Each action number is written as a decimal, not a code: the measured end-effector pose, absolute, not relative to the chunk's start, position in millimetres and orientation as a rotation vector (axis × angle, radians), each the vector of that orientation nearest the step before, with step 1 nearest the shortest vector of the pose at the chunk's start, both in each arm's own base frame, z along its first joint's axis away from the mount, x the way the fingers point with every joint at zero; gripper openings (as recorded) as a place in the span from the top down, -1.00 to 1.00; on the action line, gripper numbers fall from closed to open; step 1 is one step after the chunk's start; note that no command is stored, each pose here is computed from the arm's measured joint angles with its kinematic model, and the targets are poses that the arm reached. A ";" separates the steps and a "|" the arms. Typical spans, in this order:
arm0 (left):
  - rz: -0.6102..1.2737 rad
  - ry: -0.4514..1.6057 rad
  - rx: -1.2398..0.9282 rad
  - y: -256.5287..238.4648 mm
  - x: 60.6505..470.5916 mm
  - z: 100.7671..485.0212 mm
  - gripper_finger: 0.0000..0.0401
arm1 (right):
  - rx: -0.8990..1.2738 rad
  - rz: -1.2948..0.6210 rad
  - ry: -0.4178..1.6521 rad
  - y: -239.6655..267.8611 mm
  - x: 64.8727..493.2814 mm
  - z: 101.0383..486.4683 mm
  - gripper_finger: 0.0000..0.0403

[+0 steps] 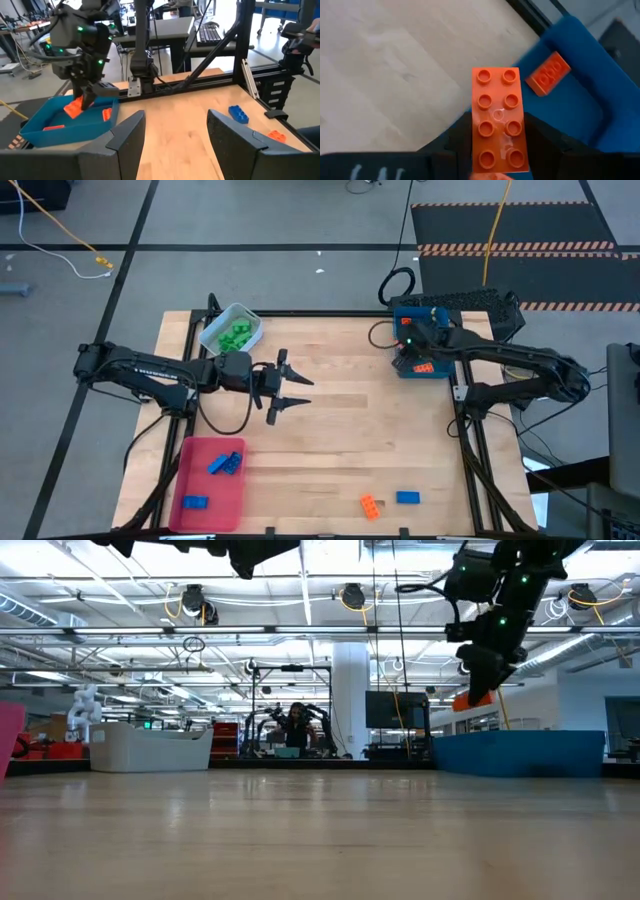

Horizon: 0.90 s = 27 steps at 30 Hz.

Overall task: Sort & place blocks by color
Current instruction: Put the orange game piece into the blue bin

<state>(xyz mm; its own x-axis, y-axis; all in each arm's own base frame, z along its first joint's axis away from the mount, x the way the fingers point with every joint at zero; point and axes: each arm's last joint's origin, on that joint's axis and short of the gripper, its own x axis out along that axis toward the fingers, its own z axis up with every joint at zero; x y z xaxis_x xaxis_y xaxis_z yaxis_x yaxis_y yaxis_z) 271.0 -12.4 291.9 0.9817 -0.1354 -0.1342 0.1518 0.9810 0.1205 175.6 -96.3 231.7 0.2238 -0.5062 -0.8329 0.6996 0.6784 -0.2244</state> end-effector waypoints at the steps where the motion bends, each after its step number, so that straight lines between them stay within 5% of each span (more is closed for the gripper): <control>1: -0.145 0.128 0.131 -12.4 271.0 291.7 -0.06 | 0.225 -0.855 1.064 -98.2 172.9 231.6 0.35; 17: -0.145 0.158 0.118 -12.2 270.6 288.9 -0.06 | 0.358 -1.055 1.100 -108.0 155.5 228.2 0.00; 27: -0.138 0.204 0.112 -11.9 269.8 284.6 -0.06 | 0.320 -0.913 1.121 -101.7 161.9 228.2 -0.31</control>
<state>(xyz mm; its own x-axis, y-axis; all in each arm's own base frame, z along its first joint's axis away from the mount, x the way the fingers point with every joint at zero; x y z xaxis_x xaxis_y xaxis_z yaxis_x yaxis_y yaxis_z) 269.8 -11.9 284.6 0.9698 -0.1249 -0.2094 0.1476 0.9843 0.0968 161.9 -101.7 228.2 0.1329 -0.4652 -0.8752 0.7629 0.6117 -0.2093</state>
